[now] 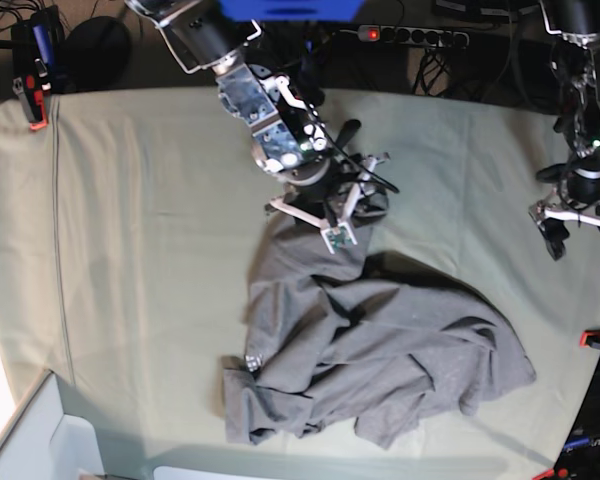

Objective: Layout the t-shirt on the table in an organized manner, then fold the t-shirt properly
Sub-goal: 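Grasp the t-shirt edge with the right gripper near its arm base, then drag the t-shirt with both grippers, spreading it across the table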

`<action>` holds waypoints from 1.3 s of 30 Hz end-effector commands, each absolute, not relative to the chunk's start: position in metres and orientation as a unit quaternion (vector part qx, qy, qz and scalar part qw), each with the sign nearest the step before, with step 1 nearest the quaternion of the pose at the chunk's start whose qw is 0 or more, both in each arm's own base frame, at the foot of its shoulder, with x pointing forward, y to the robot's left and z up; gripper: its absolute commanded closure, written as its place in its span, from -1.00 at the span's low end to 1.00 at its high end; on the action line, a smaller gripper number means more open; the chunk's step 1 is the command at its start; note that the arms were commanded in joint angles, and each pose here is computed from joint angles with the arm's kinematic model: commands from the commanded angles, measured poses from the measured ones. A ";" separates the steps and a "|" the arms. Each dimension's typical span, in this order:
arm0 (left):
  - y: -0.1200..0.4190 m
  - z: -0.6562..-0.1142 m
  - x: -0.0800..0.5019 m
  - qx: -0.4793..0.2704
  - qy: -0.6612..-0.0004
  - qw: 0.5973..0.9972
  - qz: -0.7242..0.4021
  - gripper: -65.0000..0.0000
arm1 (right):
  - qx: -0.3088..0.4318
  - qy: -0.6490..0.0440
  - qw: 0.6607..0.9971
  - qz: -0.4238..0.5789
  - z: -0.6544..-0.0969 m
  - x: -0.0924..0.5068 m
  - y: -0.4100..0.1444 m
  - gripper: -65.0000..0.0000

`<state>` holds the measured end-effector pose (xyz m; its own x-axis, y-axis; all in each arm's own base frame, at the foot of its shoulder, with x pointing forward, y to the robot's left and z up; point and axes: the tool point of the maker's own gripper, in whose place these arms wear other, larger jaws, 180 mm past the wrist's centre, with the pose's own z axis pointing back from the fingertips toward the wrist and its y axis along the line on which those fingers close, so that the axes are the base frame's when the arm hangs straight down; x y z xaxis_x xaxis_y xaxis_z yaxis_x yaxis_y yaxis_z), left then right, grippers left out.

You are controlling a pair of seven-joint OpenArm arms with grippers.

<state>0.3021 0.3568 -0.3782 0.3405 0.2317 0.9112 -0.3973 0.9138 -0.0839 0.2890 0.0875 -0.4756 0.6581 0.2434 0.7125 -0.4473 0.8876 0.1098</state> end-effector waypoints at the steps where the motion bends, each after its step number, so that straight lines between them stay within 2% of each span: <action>1: 0.365 -0.359 0.310 0.086 -0.564 0.800 0.184 -0.80 | 0.143 -0.351 0.906 0.189 -0.479 0.285 0.089 0.48; 3: 0.365 -0.359 0.310 0.086 -0.564 0.800 0.184 -0.80 | 0.136 -0.349 0.912 0.167 -0.482 0.288 0.076 0.94; 4: 0.365 -0.359 0.310 0.086 -0.564 0.800 0.184 -0.80 | 0.134 -0.345 0.916 0.153 -0.485 0.286 0.069 1.00; 8: 0.366 -0.358 0.310 0.087 -0.565 0.800 0.183 -0.80 | 0.132 -0.372 0.914 0.092 -0.469 0.280 0.043 1.00; 12: 0.367 -0.355 0.313 0.086 -0.569 0.797 0.184 -0.80 | 0.118 -0.420 0.898 0.064 -0.431 0.264 0.008 1.00; 16: 0.366 -0.352 0.315 0.086 -0.572 0.795 0.183 -0.80 | 0.104 -0.448 0.885 0.067 -0.398 0.234 -0.019 1.00; 22: 0.365 -0.347 0.324 0.083 -0.580 0.789 0.185 -0.81 | 0.078 -0.455 0.883 0.083 -0.377 0.195 -0.053 1.00; 25: 0.361 -0.343 0.333 0.076 -0.587 0.784 0.186 -0.81 | 0.069 -0.464 0.880 0.077 -0.372 0.185 -0.065 1.00; 32: 0.351 -0.394 0.351 0.048 -0.543 0.800 0.252 -0.81 | 0.022 -0.461 0.885 0.055 -0.377 0.179 -0.104 1.00; 39: 0.310 -0.413 0.405 0.008 -0.518 0.822 0.238 -0.81 | 0.002 -0.456 0.889 0.046 -0.378 0.176 -0.121 1.00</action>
